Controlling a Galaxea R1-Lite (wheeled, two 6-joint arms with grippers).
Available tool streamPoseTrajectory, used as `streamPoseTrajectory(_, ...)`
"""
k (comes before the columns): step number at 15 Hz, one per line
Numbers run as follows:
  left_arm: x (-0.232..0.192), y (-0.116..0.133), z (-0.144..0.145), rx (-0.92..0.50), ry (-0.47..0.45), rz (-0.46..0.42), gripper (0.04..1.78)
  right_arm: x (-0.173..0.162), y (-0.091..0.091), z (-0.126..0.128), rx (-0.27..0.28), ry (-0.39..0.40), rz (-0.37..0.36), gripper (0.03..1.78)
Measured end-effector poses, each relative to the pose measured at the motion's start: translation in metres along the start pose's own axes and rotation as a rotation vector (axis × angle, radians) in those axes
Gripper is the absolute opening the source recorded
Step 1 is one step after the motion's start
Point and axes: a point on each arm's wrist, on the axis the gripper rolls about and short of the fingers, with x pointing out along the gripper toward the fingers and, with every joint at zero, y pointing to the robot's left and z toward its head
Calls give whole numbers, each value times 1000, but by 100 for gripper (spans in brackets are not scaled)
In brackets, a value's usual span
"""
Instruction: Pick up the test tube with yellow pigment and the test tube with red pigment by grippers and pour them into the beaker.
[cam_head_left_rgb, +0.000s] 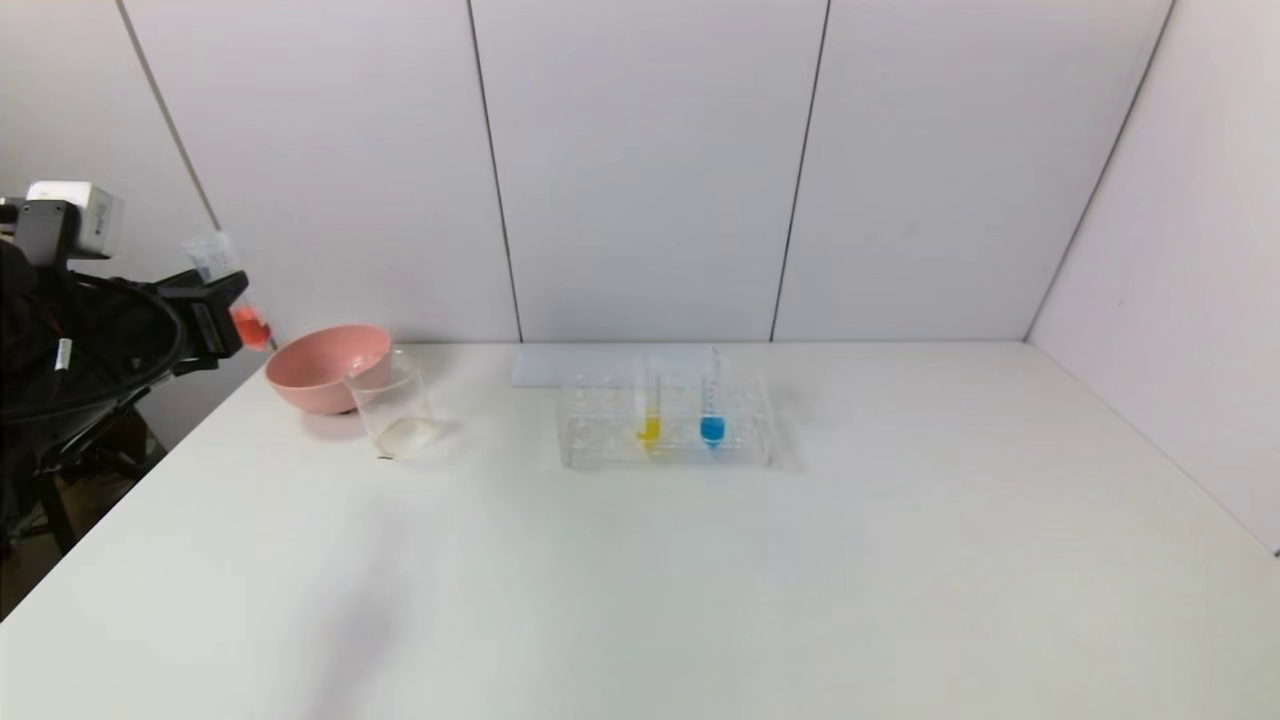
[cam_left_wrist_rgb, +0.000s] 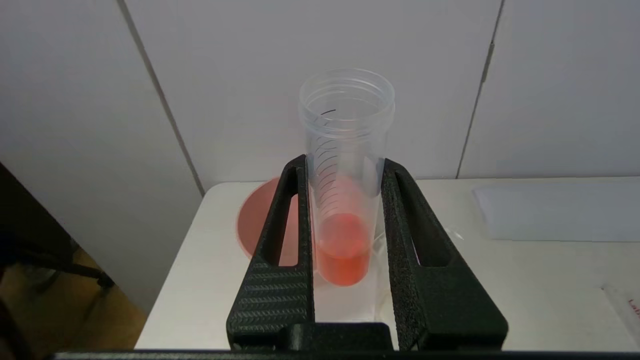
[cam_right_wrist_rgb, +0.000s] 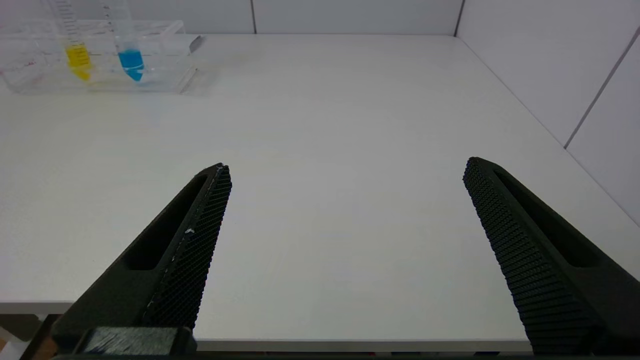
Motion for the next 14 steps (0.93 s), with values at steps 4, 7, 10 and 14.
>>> streamPoseTrajectory(4,-6,16,-3,3,11,36,44,0,0,0,0,0,0,170)
streamPoseTrajectory(7,-7,18,-5,4,15,46,44,0,0,0,0,0,0,170)
streamPoseTrajectory(10,-6,19,-10,1,32,42,44,0,0,0,0,0,0,170)
streamPoseTrajectory(14,-2,18,-20,-5,60,2,44,0,0,0,0,0,0,170)
